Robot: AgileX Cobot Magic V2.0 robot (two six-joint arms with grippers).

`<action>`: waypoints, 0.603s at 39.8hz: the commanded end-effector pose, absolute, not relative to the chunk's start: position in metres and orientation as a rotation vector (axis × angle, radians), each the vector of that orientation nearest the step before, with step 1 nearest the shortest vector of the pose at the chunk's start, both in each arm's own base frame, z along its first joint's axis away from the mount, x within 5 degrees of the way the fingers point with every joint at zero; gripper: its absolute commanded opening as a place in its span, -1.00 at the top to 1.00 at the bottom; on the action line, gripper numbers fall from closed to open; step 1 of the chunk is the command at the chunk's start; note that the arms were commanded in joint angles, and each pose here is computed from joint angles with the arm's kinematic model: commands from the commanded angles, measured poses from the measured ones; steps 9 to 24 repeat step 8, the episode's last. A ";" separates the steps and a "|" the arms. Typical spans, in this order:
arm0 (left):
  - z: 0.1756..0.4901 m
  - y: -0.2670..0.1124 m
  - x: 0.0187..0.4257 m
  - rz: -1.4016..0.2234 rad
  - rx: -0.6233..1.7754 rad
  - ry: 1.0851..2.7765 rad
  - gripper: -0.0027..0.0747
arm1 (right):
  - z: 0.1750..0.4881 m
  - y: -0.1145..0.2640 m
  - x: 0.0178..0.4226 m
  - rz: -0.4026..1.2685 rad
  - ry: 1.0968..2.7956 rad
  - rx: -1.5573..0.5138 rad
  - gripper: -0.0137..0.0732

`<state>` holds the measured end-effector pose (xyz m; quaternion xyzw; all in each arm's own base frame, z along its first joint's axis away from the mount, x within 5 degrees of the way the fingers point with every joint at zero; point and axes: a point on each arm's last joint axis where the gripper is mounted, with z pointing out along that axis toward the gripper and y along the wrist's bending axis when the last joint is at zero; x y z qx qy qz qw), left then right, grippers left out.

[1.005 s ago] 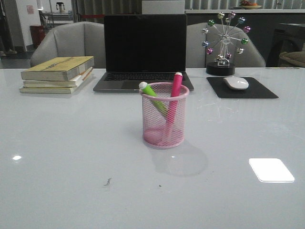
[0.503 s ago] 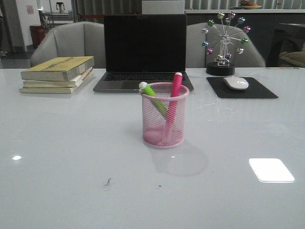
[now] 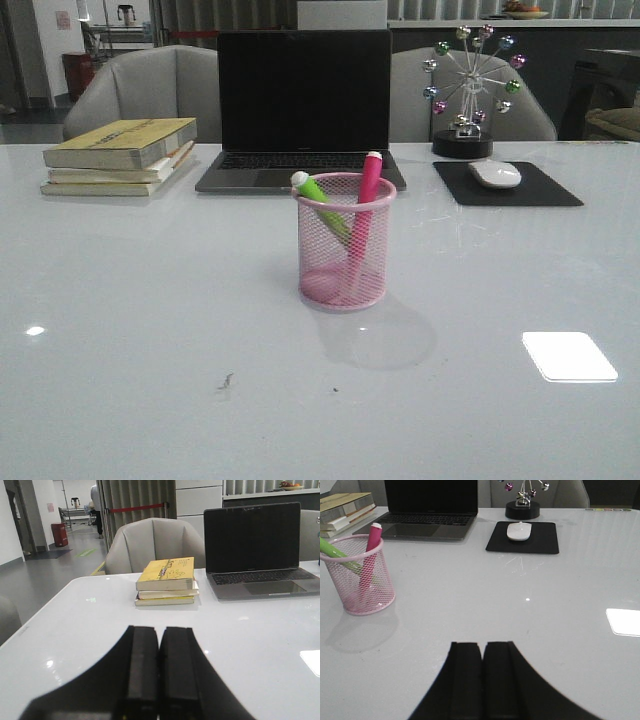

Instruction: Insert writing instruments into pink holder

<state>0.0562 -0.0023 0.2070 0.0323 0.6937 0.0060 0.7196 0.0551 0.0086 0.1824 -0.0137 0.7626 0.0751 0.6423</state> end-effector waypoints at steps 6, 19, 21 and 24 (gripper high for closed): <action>0.215 -0.001 0.054 0.013 0.053 1.428 0.69 | 0.191 0.008 0.055 0.168 1.638 -0.020 0.62; 0.215 -0.001 0.054 0.013 0.053 1.428 0.69 | 0.191 0.008 0.055 0.168 1.638 -0.020 0.62; 0.215 -0.001 0.054 0.013 0.053 1.428 0.69 | 0.191 0.008 0.055 0.168 1.638 -0.020 0.62; 0.215 -0.001 0.054 0.013 0.053 1.428 0.69 | 0.191 0.008 0.055 0.168 1.638 -0.020 0.62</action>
